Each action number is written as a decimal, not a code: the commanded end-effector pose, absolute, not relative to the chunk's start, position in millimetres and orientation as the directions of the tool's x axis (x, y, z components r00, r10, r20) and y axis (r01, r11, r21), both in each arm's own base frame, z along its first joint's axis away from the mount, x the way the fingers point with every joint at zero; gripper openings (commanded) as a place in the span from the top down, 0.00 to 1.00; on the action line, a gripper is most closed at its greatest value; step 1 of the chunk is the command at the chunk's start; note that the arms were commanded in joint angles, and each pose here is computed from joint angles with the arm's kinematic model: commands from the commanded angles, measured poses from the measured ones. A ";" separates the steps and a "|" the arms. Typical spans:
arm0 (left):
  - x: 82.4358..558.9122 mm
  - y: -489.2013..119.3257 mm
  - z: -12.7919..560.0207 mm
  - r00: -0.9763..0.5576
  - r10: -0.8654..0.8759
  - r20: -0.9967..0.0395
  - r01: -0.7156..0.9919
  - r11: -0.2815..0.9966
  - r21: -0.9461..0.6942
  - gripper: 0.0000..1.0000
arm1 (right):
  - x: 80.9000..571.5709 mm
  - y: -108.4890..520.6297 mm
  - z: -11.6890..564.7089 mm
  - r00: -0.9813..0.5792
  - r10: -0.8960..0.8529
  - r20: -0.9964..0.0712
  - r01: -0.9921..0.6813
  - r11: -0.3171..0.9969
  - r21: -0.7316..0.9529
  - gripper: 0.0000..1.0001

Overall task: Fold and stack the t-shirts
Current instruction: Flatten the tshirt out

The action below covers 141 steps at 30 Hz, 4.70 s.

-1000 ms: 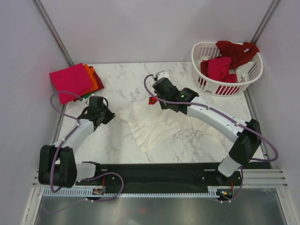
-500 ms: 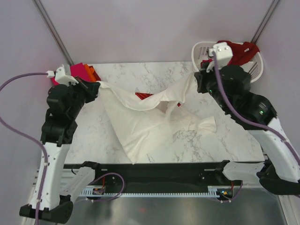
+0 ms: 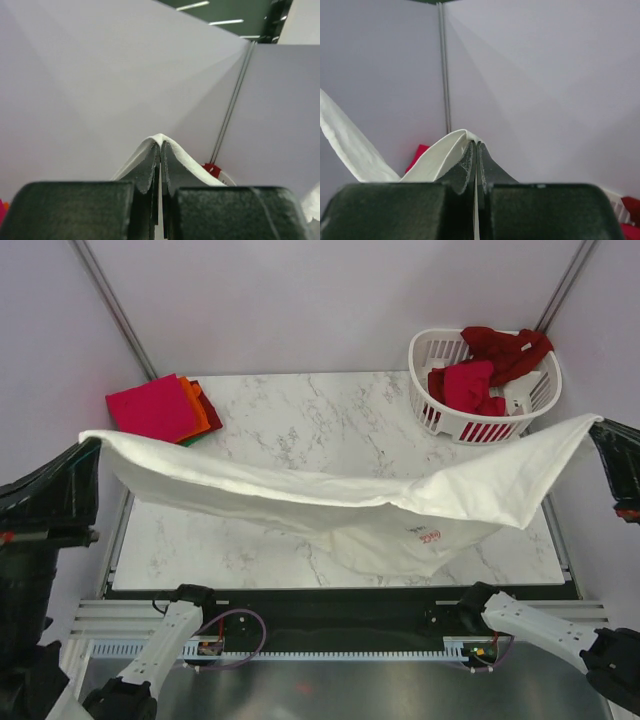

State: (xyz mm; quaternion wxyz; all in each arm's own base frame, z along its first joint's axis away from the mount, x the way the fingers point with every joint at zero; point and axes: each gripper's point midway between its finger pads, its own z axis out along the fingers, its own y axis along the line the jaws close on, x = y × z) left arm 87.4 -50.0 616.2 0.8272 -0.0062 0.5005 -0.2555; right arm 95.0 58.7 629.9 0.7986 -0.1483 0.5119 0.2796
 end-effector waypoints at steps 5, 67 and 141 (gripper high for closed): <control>16.5 -47.1 655.7 0.534 -0.371 -0.760 0.458 0.882 -0.109 0.98 | 49.7 55.3 674.2 0.501 0.319 -0.804 -0.656 0.746 -0.114 1.00; 346.2 -52.8 126.4 -0.735 -0.424 -0.529 -0.319 0.905 -0.282 0.35 | 386.2 174.7 104.6 -0.753 0.002 -0.658 -0.118 0.983 0.138 0.02; 218.6 -146.1 172.3 -0.739 -0.272 -0.616 -0.025 0.925 -0.379 0.37 | 112.8 146.9 69.0 -0.848 0.492 -0.198 0.261 0.712 0.651 0.26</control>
